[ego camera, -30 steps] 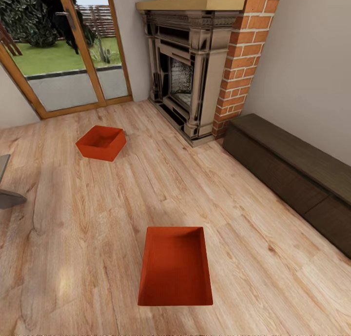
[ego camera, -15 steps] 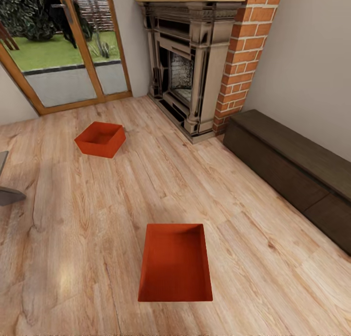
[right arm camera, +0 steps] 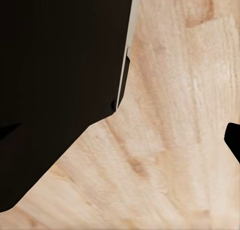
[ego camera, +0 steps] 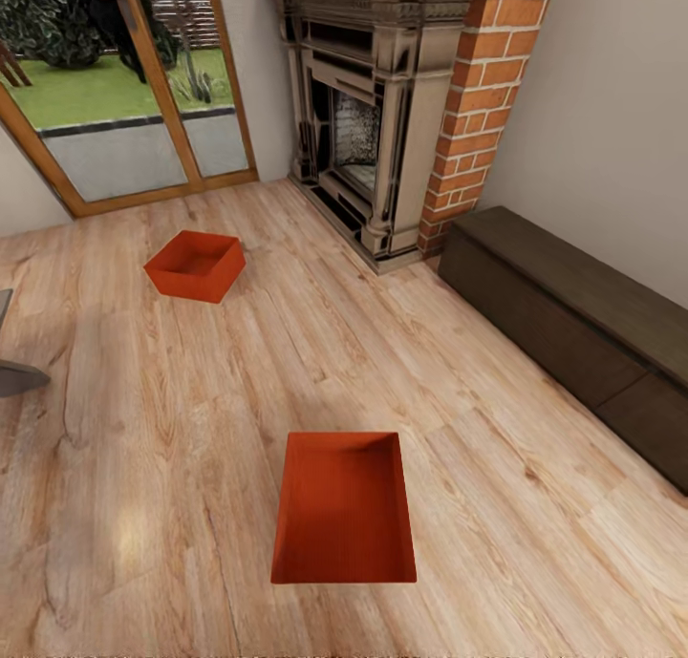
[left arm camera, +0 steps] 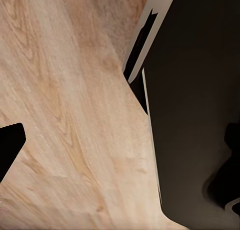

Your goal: Move the two storage containers from the living room to the garage. In the garage, place one container on the floor and stack the other container on top of it (either order is fine).

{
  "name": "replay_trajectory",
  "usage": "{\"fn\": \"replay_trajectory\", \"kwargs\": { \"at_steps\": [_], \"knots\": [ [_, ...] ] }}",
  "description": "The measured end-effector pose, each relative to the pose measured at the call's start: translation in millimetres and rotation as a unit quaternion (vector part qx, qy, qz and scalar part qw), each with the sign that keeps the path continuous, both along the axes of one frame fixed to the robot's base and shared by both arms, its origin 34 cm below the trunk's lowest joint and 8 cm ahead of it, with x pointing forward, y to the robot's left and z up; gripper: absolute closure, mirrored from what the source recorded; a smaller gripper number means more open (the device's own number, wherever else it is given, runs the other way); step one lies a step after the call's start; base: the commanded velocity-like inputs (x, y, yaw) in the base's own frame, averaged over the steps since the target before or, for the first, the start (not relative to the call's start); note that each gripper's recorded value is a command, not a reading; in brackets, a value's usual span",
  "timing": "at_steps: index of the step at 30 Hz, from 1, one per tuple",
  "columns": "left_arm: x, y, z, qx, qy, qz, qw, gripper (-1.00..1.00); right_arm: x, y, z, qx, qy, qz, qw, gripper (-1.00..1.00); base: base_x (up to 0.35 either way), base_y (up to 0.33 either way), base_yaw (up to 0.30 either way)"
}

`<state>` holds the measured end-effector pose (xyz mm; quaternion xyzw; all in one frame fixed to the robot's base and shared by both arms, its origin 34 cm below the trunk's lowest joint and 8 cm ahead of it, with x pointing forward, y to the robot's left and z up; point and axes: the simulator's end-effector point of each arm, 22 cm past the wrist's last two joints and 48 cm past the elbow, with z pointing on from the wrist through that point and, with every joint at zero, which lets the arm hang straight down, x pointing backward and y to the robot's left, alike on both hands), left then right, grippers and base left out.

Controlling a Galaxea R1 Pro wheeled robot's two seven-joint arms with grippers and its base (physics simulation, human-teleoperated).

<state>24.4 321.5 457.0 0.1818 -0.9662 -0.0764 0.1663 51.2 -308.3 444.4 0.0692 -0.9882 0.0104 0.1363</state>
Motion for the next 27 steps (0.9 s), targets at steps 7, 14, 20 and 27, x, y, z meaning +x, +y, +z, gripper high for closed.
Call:
{"fn": "replay_trajectory", "kwargs": {
  "at_steps": [7, 14, 20, 27],
  "knots": [
    [-4.0, -0.3, 1.2, 0.000, 0.005, 0.000, 1.0000, -1.00, -4.2, 0.0, 1.0, 0.000, 0.006, 0.000, 1.0000, -1.00, 0.000, 0.000, 0.000],
    [-8.2, -0.1, 2.6, 0.000, 0.011, 0.000, 0.9999, -1.00, -8.4, 0.0, 2.0, 0.000, 0.011, 0.000, 0.9999, -1.00, 0.000, 0.000, 0.000],
    [-11.7, 0.0, 3.8, 0.000, 0.016, 0.000, 0.9999, -1.00, -12.0, 0.0, 3.0, 0.000, 0.016, 0.000, 0.9999, -1.00, 0.000, 0.000, 0.000],
    [-15.4, -0.3, 5.2, 0.000, 0.021, 0.000, 0.9998, -1.00, -16.2, 0.0, 4.1, 0.000, 0.021, 0.001, 0.9998, -1.00, 0.000, 0.000, 0.000]
  ]
}}
